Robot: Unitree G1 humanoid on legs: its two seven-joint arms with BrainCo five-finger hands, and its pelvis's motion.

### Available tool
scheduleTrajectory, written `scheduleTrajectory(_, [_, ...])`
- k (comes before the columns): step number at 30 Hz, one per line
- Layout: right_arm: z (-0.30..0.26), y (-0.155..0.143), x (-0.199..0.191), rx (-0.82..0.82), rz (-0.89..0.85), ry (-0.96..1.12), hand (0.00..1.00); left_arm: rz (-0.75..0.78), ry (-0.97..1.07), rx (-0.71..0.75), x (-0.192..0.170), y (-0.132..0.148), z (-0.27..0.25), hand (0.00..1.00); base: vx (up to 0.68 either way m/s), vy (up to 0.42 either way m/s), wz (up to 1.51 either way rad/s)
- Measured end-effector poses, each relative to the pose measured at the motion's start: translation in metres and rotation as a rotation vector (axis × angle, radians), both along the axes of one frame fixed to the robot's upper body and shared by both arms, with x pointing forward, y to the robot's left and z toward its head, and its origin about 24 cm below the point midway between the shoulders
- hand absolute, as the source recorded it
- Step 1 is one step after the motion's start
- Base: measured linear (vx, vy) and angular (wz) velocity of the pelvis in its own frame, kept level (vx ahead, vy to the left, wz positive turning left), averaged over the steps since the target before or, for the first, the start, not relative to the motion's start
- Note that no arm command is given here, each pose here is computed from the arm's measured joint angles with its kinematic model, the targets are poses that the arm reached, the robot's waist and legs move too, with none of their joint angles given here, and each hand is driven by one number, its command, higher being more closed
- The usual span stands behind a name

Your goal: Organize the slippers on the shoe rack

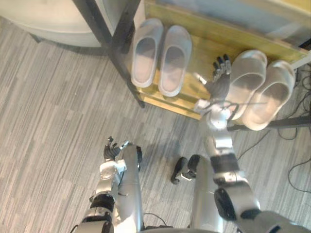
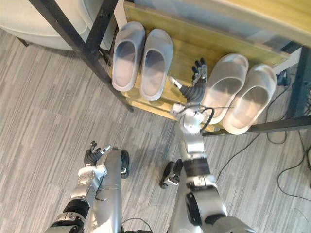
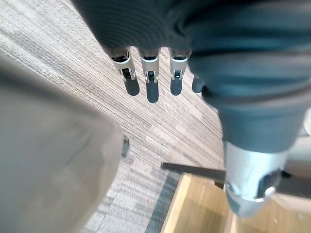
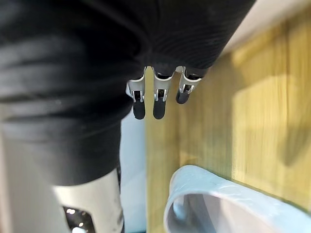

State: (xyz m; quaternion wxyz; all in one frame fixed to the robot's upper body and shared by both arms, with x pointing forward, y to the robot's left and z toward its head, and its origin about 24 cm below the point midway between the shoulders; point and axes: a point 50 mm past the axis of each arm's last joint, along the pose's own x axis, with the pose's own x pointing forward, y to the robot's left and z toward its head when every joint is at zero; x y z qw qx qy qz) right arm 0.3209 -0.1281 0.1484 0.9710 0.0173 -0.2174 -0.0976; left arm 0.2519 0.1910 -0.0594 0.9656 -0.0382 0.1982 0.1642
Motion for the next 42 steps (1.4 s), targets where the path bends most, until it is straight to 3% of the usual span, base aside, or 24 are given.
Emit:
scheduleTrajectory(5, [-0.035,0.006,-0.028,-0.127,0.046,0.086,0.00,-0.098,0.063,0.000,-0.013,-0.021,-0.014,0.00,0.10,0.081,-0.06])
scheduleTrajectory(10, [-0.087,0.004,-0.062,-0.256,0.081,0.267,0.00,-0.228,0.217,0.003,-0.050,-0.044,-0.045,0.00,0.16,0.090,-0.09])
scheduleTrajectory(14, [-0.140,-0.014,-0.083,-0.346,0.094,0.499,0.00,-0.279,0.323,0.039,-0.073,-0.040,-0.062,0.00,0.16,0.056,-0.02])
scheduleTrajectory(18, [-0.198,-0.043,-0.118,-0.332,0.044,0.797,0.00,-0.303,0.401,0.071,-0.090,-0.029,-0.072,0.00,0.09,0.034,-0.18])
scheduleTrajectory(27, [-0.274,-0.063,-0.198,-0.250,0.048,1.246,0.00,-0.361,0.470,0.107,-0.108,-0.024,-0.081,0.00,-0.01,0.014,-0.12])
scheduleTrajectory(32, [-0.287,-0.078,-0.214,-0.094,-0.046,1.337,0.00,-0.409,0.505,0.106,-0.119,-0.028,-0.086,0.00,-0.13,0.013,0.00])
scheduleTrajectory(36, [-0.296,-0.083,-0.235,-0.043,-0.082,1.417,0.00,-0.541,0.487,0.140,-0.119,-0.046,-0.084,0.00,-0.11,0.024,0.01])
scheduleTrajectory(42, [-0.301,-0.086,-0.259,-0.010,-0.102,1.485,0.00,-0.804,0.193,0.137,-0.087,-0.106,-0.043,0.00,-0.06,0.017,0.03])
